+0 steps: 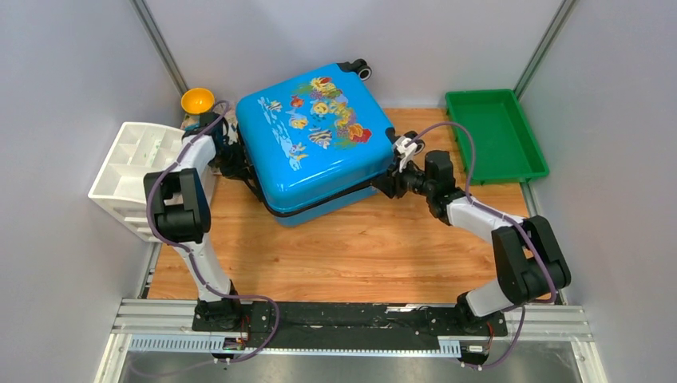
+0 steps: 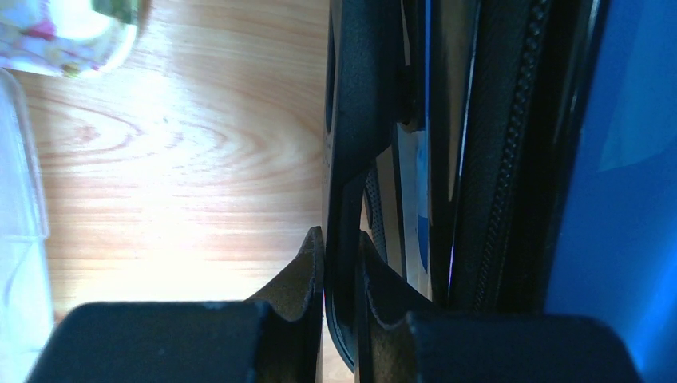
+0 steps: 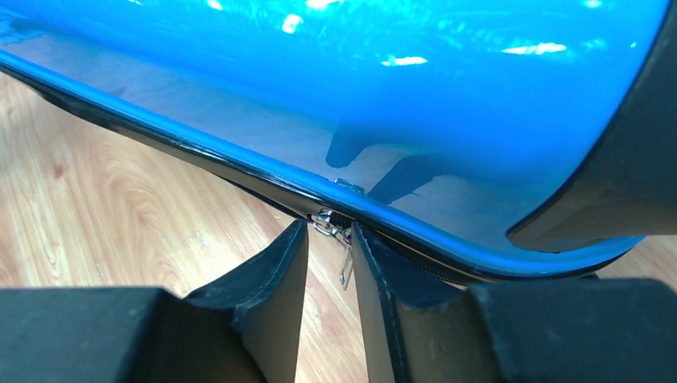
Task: Open, take out, and arrange the luggage
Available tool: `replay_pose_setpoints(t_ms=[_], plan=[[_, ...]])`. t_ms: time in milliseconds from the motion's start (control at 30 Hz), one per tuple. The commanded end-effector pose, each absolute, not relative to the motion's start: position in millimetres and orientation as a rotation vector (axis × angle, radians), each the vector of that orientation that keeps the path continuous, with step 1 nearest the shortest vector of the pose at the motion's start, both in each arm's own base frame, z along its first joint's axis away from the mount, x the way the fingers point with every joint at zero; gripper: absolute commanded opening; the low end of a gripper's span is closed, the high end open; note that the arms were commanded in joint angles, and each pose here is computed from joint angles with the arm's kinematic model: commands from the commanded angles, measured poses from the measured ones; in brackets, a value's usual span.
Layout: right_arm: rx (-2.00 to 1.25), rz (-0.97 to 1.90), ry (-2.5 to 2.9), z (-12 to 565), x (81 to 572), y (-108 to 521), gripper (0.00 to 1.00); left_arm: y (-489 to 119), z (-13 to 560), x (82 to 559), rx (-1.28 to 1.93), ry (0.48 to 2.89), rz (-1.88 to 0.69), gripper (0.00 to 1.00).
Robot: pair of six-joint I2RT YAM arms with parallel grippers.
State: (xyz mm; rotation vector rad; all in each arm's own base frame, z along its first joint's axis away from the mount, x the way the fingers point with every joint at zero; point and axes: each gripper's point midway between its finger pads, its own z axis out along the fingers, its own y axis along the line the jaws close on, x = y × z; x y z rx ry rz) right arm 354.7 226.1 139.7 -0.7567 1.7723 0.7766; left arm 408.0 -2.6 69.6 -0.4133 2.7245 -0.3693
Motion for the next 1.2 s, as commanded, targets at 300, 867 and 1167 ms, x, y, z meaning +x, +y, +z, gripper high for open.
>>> replay_pose_setpoints(t_ms=[300,867,1167], plan=[[-0.576,0.753,1.742,164.4,336.0,215.5,0.52,43.2,89.5,459.2,-0.338,2.589,-0.269,0.00],[-0.489,0.650,1.797,123.5,326.3,202.2,0.44,18.1,79.2,437.6,-0.340,2.615,-0.491,0.00],[-0.524,0.633,1.772,123.8,335.5,220.5,0.42,16.2,74.4,432.7,-0.308,2.636,-0.518,0.00]])
